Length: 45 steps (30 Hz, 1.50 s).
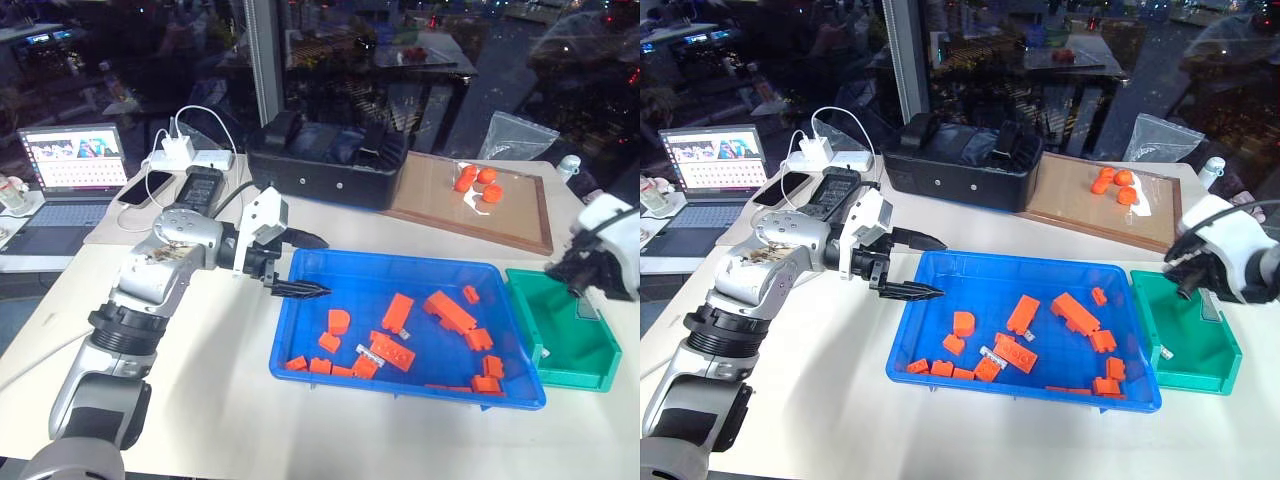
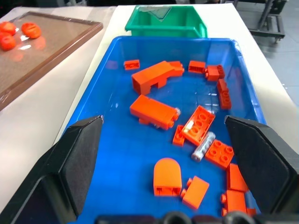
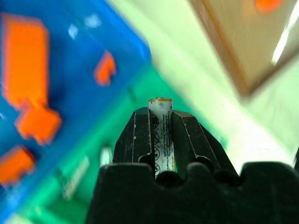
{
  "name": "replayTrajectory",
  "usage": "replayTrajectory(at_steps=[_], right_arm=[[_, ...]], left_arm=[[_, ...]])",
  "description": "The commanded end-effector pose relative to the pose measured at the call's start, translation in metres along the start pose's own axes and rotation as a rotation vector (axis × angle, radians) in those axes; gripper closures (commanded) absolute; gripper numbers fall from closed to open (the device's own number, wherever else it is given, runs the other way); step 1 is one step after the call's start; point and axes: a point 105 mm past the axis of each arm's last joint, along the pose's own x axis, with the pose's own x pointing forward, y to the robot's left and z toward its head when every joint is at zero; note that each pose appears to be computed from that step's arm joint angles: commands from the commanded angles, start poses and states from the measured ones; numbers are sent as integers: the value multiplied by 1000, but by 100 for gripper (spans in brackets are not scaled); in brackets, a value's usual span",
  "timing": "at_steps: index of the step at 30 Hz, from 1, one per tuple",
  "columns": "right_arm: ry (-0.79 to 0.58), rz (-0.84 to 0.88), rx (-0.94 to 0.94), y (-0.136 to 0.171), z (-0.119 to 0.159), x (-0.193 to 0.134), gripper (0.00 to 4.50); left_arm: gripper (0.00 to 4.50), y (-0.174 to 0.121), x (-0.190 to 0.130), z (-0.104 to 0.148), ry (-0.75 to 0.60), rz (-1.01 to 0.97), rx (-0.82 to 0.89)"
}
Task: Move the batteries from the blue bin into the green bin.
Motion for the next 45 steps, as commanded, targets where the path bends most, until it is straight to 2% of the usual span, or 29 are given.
replayTrajectory(at_steps=[1, 3, 5, 7, 12, 14, 15, 18, 19, 22, 24, 33, 37, 45], right_arm=[[-20, -64, 103, -9, -9, 5, 426], [12, -72, 139, -5, -23, 18, 426], [44, -90, 140, -4, -34, 23, 325], [39, -93, 136, -4, -32, 22, 266], [-23, -163, 102, -21, -8, 10, 98], [-82, -131, 72, -16, 12, 7, 34], [-104, -112, 61, -12, 19, 6, 34], [-292, 110, -69, 37, 73, 2, 34], [-346, 212, -123, 64, 87, 3, 34], [-373, 367, -231, 110, 100, 12, 34], [-363, 396, -258, 123, 100, 24, 34], [-299, 492, -327, 155, 96, 57, 34], [-202, 475, -291, 151, 85, 65, 34], [-142, 460, -200, 148, 78, 69, 34]], left_arm=[[0, 2, -2, 9, -3, 4, 55], [0, 1, -2, 9, 0, 6, 54], [0, 1, -4, 8, 4, 10, 54], [0, 0, -5, 7, 7, 15, 51], [0, 0, -6, 5, 17, 20, 48], [0, 0, -6, 4, 19, 22, 48], [0, 0, -7, 4, 20, 23, 48], [0, 1, -7, 4, 22, 26, 49], [0, 1, -7, 3, 23, 27, 50], [0, 2, -8, 4, 25, 32, 53], [0, 2, -8, 4, 25, 34, 54], [0, -1, -13, 0, 43, 53, 49], [0, -3, -15, -1, 47, 67, 46], [0, -4, -14, -2, 55, 69, 45]])
